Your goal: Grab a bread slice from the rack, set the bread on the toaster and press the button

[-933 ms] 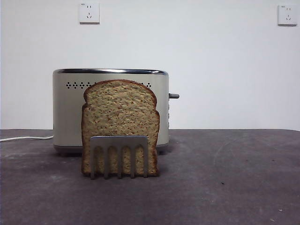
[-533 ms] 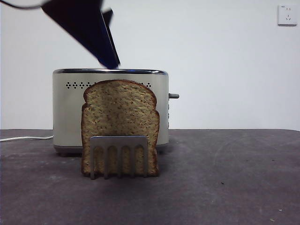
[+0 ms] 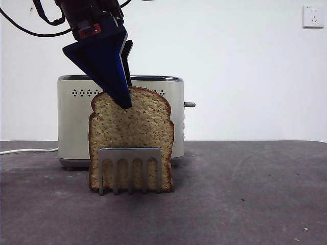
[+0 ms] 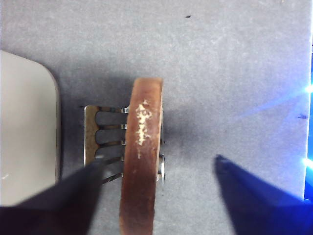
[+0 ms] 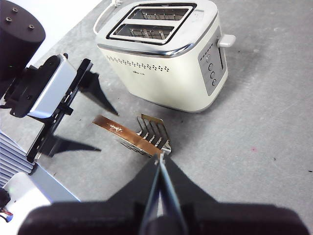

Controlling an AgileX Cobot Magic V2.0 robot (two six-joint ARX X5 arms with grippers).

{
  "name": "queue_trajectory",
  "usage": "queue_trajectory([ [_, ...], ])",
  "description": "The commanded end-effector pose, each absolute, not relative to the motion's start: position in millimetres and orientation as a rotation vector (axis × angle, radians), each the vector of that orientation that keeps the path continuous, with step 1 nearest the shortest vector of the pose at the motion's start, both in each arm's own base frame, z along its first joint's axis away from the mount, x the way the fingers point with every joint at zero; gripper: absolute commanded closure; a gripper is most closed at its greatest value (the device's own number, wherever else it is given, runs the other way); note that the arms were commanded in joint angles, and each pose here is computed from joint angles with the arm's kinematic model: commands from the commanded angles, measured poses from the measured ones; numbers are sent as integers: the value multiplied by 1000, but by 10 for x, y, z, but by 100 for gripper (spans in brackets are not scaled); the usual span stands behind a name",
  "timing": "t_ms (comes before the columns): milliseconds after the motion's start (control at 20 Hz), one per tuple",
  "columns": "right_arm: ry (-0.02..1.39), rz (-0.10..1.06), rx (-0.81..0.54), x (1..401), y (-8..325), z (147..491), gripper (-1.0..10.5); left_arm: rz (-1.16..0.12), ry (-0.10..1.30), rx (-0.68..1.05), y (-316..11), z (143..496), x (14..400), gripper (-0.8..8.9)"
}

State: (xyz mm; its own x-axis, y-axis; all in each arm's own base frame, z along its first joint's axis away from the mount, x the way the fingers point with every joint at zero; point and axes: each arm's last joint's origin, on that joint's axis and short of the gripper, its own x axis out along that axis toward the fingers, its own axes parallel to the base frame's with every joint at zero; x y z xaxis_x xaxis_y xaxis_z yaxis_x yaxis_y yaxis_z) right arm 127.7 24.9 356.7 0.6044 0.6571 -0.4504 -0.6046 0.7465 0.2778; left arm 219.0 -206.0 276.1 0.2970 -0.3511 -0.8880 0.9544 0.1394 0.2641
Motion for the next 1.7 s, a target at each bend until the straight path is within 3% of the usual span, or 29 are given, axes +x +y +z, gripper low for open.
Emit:
queue_trajectory([
  [50,555,738,92,1275,252,3570,958,-1101,768,1008,-2078,2732,2199,734],
  [250,556,738,92,1275,252,3569,958,-1101,768,1007,-2079,2732,2199,822],
  [700,556,738,92,1275,252,3569,958,-1095,761,1007,-2076,2753,2203,822],
  [900,556,738,92,1274,252,3569,958,-1058,704,1008,-2086,2932,2222,822],
  [1150,556,738,92,1274,252,3569,958,-1049,697,1011,-2049,3285,2185,822],
  [1300,560,738,92,1286,253,3564,958,-1037,662,991,-1977,3701,2100,822],
  [1500,565,740,88,1303,254,3556,958,-917,521,987,-1857,4313,2020,822],
  [1700,568,744,85,1319,255,3549,958,-844,401,1050,-1730,4586,2045,823],
])
